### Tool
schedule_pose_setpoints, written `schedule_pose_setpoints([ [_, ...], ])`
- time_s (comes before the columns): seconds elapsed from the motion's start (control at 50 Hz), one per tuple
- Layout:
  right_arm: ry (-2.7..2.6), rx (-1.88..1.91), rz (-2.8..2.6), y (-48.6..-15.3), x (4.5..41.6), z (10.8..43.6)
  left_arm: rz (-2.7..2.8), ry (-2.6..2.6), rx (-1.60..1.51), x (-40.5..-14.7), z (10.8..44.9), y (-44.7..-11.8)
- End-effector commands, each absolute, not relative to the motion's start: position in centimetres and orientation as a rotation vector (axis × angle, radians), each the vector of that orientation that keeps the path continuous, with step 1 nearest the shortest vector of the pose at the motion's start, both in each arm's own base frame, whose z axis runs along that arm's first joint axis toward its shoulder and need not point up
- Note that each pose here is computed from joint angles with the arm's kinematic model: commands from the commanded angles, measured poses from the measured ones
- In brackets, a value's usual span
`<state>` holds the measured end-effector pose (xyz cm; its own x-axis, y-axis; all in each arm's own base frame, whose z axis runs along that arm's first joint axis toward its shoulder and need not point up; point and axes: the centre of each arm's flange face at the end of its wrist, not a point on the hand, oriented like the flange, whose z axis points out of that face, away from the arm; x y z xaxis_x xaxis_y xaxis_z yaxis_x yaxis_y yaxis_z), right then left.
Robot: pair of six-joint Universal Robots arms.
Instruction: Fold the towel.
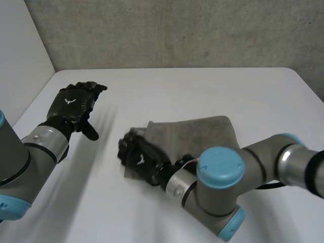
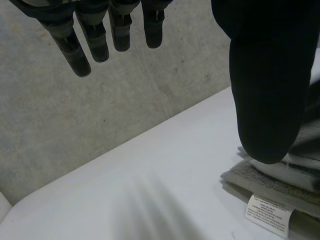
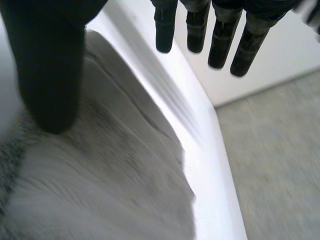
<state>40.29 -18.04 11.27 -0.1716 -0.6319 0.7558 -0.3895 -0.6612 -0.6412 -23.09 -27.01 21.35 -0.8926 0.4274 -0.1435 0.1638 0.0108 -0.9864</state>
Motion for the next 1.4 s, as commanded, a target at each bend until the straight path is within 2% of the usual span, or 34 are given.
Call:
schedule_pose_setpoints([
  [0.02, 1.697, -1.362, -2.031, -24.2, 34.1, 17.5, 2.0, -2.045, -0.642, -24.1, 21.8, -27.5],
  [0.06, 1.765, -1.241, -1.998, -24.7, 32.7, 18.3, 1.983, -2.0, -0.689, -25.9, 21.9, -27.1],
  [0.08, 1.766, -1.239, -1.997, -24.7, 32.7, 18.3, 1.983, -2.0, -0.689, -25.9, 21.9, -27.1],
  [0.12, 1.889, -1.054, -1.882, -25.2, 30.2, 18.5, 1.954, -1.942, -0.746, -28.2, 22.0, -26.4],
  [0.14, 1.889, -1.054, -1.881, -25.2, 30.2, 18.5, 1.954, -1.942, -0.746, -28.2, 22.0, -26.4],
  [0.16, 1.955, -0.986, -1.823, -25.5, 28.8, 18.2, 1.941, -1.912, -0.771, -29.3, 22.0, -26.1],
  [0.18, 2.026, -0.942, -1.766, -26.0, 27.4, 17.5, 1.941, -1.912, -0.771, -29.3, 22.0, -26.1],
  [0.22, 2.092, -0.92, -1.709, -26.2, 26.2, 16.7, 1.906, -1.878, -0.814, -31.3, 21.6, -25.4],
  [0.24, 2.139, -0.912, -1.652, -26.1, 25.3, 16.0, 1.906, -1.877, -0.814, -31.3, 21.6, -25.4],
  [0.32, 2.21, -0.885, -1.596, -25.9, 23.9, 14.9, 1.852, -1.888, -0.856, -33.7, 19.5, -25.0],
  [0.44, 2.302, -0.923, -1.588, -26.7, 21.9, 13.2, 1.784, -2.02, -0.892, -35.3, 15.8, -25.0],
  [0.54, 2.322, -1.054, -1.641, -27.8, 21.0, 11.5, 1.747, -2.153, -0.911, -34.7, 14.1, -24.8],
  [0.62, 2.302, -1.104, -1.708, -28.5, 21.0, 11.8, 1.742, -2.178, -0.915, -34.4, 14.0, -24.5],
  [0.7, 2.245, -1.151, -1.882, -29.8, 21.6, 14.0, 1.749, -2.185, -0.908, -33.6, 15.1, -23.7],
  [0.76, 2.092, -1.215, -1.993, -28.9, 24.3, 16.9, 1.774, -2.175, -0.888, -32.6, 16.6, -23.1],
  [0.78, 2.091, -1.215, -1.994, -28.9, 24.3, 16.9, 1.774, -2.175, -0.888, -32.6, 16.6, -23.1],
  [0.82, 1.907, -1.291, -2.034, -26.9, 28.3, 18.8, 1.819, -2.161, -0.853, -31.4, 18.1, -22.9],
  [0.84, 1.907, -1.291, -2.034, -26.9, 28.3, 18.8, 1.819, -2.161, -0.853, -31.4, 18.1, -22.9],
  [0.88, 1.743, -1.391, -2.029, -24.5, 32.1, 19.4, 1.847, -2.16, -0.826, -30.6, 19.0, -23.0],
  [0.9, 1.742, -1.391, -2.029, -24.5, 32.2, 19.4, 1.875, -2.166, -0.795, -29.6, 19.8, -23.2],
  [0.94, 1.595, -1.545, -1.993, -21.7, 35.7, 18.5, 1.901, -2.168, -0.767, -28.8, 20.6, -23.3],
  [0.96, 1.594, -1.546, -1.992, -21.6, 35.7, 18.5, 1.924, -2.173, -0.742, -27.9, 21.2, -23.4],
  [0.98, 1.522, -1.637, -1.966, -20.0, 37.2, 17.7, 1.945, -2.179, -0.717, -27.2, 21.7, -23.4],
  [1.0, 1.522, -1.638, -1.965, -19.9, 37.2, 17.7, 1.946, -2.179, -0.717, -27.2, 21.7, -23.4],
  [1.04, 1.381, -1.818, -1.895, -16.6, 39.2, 15.3, 1.966, -2.188, -0.691, -26.4, 22.1, -23.6],
  [1.06, 1.381, -1.819, -1.894, -16.6, 39.3, 15.2, 1.981, -2.208, -0.664, -25.5, 22.3, -23.8],
  [1.1, 1.314, -1.934, -1.823, -14.8, 39.9, 12.7, 1.995, -2.222, -0.64, -24.7, 22.4, -24.0],
  [1.14, 1.295, -1.964, -1.793, -14.4, 40.0, 11.8, 2.018, -2.246, -0.593, -23.3, 22.6, -24.5],
  [1.22, 1.287, -1.973, -1.786, -14.4, 40.2, 11.4, 2.037, -2.243, -0.573, -22.9, 22.8, -24.8],
  [1.28, 1.305, -1.929, -1.823, -14.9, 40.2, 12.5, 2.052, -2.222, -0.569, -23.1, 23.0, -25.0],
  [1.32, 1.322, -1.827, -1.875, -15.0, 39.8, 15.4, 2.062, -2.206, -0.568, -23.3, 23.2, -25.2],
  [1.4, 1.451, -1.634, -1.9, -16.4, 38.1, 17.9, 2.097, -2.138, -0.575, -24.5, 23.8, -25.8],
])
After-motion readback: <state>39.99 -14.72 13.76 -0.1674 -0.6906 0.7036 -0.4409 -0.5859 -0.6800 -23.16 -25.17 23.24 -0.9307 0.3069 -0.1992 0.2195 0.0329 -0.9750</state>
